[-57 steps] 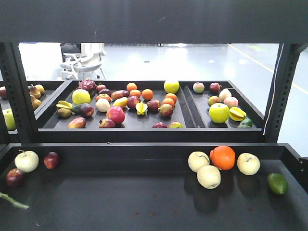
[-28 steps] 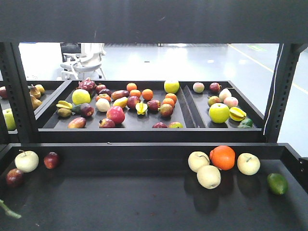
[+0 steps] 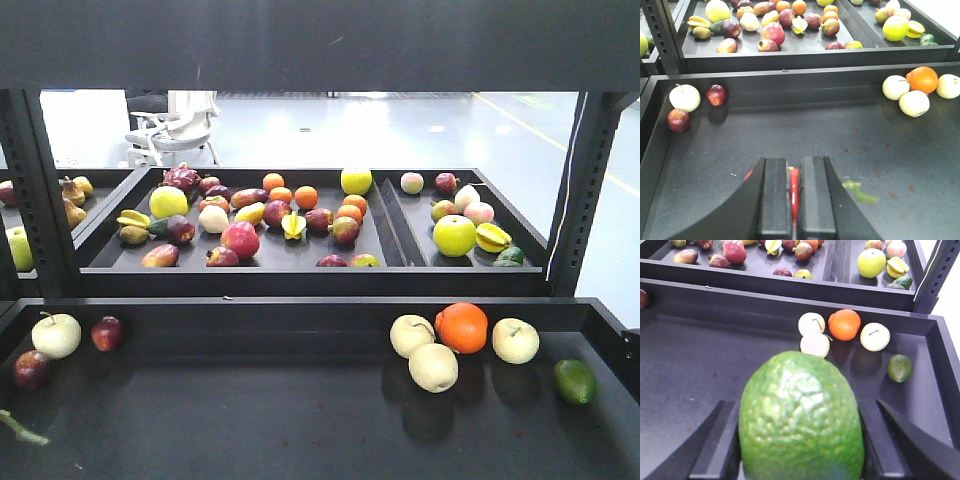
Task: Pick snacks and fruit into basket
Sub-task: 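Lift the lime with the right gripper, holding the tomatoes in the left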
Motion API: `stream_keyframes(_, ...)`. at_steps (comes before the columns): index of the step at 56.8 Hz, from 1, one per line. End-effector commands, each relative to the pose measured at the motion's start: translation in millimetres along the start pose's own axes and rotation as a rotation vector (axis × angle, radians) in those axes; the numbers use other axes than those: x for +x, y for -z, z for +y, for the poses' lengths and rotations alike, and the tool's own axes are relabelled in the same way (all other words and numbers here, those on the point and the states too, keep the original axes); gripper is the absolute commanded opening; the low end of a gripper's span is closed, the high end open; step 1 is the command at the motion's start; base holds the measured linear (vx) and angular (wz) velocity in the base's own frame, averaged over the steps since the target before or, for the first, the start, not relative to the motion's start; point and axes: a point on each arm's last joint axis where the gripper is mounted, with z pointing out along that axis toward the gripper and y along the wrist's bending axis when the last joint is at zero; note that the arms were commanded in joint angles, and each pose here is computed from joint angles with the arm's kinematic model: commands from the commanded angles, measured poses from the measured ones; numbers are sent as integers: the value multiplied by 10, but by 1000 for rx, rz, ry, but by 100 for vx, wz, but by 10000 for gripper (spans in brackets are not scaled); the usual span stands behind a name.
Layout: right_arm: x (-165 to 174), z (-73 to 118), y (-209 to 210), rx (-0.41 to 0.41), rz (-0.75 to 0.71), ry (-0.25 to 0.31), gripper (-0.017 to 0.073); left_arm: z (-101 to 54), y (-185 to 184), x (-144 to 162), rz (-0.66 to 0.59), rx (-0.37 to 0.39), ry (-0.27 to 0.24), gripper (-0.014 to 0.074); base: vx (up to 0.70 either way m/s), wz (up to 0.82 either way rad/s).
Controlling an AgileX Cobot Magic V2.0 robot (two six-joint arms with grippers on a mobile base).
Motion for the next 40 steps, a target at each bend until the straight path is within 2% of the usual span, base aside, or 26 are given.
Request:
stream_keyframes(1, -144, -8, 85, 3, -115, 13, -7, -8, 66, -159, -123, 8, 8, -6, -3, 0)
stream_keyframes(20, -136, -8, 71, 4, -102, 13, -7, -8, 61, -156, -119, 7, 8, -6, -10, -1)
stream_keyframes(40, -136, -8, 71, 4, -102, 13, -7, -8, 61, -156, -119, 7, 8, -6, -24, -5)
